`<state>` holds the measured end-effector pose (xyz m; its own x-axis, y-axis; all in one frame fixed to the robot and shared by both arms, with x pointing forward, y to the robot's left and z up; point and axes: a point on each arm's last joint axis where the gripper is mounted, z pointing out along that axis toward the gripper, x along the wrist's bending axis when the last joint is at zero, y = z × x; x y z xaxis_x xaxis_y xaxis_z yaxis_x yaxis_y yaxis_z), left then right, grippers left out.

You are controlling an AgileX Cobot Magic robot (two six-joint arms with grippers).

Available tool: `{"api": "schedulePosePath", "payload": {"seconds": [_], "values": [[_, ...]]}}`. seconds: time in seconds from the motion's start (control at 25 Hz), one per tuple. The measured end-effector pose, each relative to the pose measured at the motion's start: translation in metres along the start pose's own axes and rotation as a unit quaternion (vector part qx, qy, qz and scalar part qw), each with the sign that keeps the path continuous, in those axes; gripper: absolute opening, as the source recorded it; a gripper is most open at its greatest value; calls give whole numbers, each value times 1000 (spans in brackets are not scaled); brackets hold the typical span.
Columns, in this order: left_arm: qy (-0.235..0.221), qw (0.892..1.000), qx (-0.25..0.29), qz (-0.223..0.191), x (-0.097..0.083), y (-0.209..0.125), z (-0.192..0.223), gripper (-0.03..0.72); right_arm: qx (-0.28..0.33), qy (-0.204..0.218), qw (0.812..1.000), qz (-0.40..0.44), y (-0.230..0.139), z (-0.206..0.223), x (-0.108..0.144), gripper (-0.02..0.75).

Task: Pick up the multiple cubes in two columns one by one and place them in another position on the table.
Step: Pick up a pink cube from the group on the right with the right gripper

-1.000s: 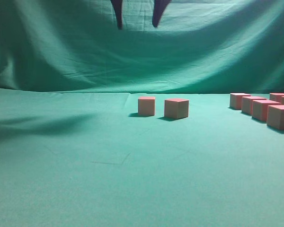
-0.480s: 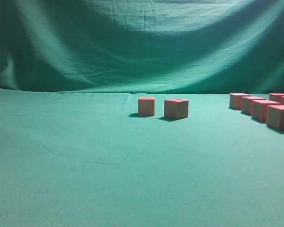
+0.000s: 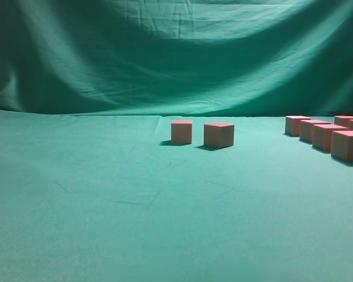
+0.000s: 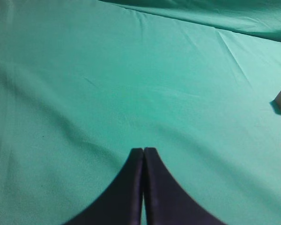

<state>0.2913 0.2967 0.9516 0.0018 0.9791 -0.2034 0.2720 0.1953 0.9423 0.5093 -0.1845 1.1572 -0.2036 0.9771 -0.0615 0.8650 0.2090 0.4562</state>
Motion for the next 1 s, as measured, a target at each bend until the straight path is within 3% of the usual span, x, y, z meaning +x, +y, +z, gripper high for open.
{"api": "schedulePosePath", "payload": {"seconds": [0.2, 0.48, 1.0], "values": [[0, 1000, 0, 0, 0, 0, 0, 0, 59, -23, 997, 42, -49, 31, -26, 503], [0, 1000, 0, 0, 0, 0, 0, 0, 78, -7, 995, 55, -91, 95, -27, 503], [0, 1000, 0, 0, 0, 0, 0, 0, 107, 2, 994, 23, -83, 186, -15, 503]]}}
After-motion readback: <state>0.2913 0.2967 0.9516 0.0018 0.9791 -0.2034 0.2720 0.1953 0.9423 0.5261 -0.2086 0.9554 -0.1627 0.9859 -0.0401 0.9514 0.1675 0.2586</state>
